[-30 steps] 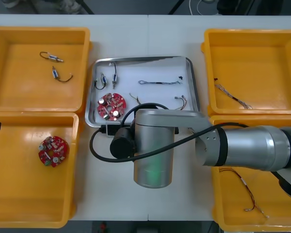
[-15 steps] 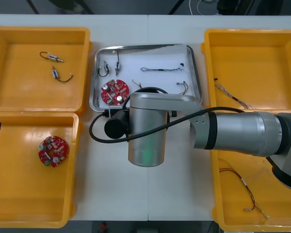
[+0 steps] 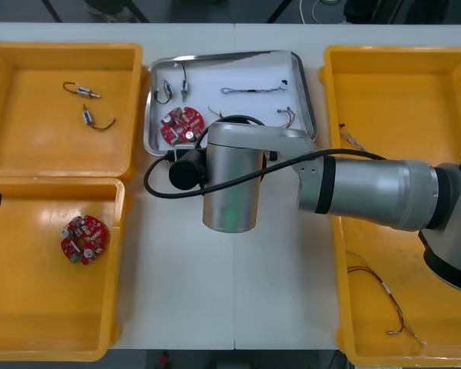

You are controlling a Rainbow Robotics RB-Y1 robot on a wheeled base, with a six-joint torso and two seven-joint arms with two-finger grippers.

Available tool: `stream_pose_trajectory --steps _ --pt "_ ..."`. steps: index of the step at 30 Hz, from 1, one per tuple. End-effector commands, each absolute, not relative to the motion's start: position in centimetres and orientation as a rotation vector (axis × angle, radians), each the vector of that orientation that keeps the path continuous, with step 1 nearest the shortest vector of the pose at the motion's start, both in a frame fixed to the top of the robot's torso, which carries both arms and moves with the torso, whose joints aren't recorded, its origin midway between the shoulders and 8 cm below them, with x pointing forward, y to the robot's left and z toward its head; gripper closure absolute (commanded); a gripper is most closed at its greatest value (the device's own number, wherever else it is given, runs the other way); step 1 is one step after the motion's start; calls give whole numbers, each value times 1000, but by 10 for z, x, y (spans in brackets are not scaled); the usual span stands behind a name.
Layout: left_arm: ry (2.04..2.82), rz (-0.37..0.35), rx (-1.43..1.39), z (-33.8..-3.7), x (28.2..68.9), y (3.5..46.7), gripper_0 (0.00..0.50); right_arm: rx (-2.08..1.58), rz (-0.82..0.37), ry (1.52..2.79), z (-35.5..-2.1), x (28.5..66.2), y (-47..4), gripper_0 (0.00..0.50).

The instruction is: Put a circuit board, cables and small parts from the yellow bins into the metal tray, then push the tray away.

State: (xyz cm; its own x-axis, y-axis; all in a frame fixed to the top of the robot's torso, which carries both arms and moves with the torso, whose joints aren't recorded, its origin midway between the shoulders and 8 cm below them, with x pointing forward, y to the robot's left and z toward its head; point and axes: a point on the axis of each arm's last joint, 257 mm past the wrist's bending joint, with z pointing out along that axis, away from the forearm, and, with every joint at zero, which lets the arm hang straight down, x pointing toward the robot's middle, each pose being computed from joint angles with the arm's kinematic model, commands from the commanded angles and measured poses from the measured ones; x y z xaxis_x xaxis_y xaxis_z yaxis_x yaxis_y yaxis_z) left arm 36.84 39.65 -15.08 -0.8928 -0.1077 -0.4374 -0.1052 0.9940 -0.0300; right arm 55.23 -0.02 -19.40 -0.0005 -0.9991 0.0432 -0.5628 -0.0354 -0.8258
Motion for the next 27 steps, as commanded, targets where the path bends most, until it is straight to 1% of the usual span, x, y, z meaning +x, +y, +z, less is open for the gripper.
stream_pose_trajectory --steps 1,8,16,27 --pt "2667 95 -17 -139 364 412 0 -1622 -892 1546 -152 570 33 500" --pt "2667 95 -17 -139 364 412 0 -1585 -889 1567 -148 587 32 500" --pt "2667 95 -17 -139 364 412 0 -1572 -896 1551 -148 606 30 500" --pt "2667 95 -17 -139 364 412 0 -1547 -914 1577 -151 627 25 500"
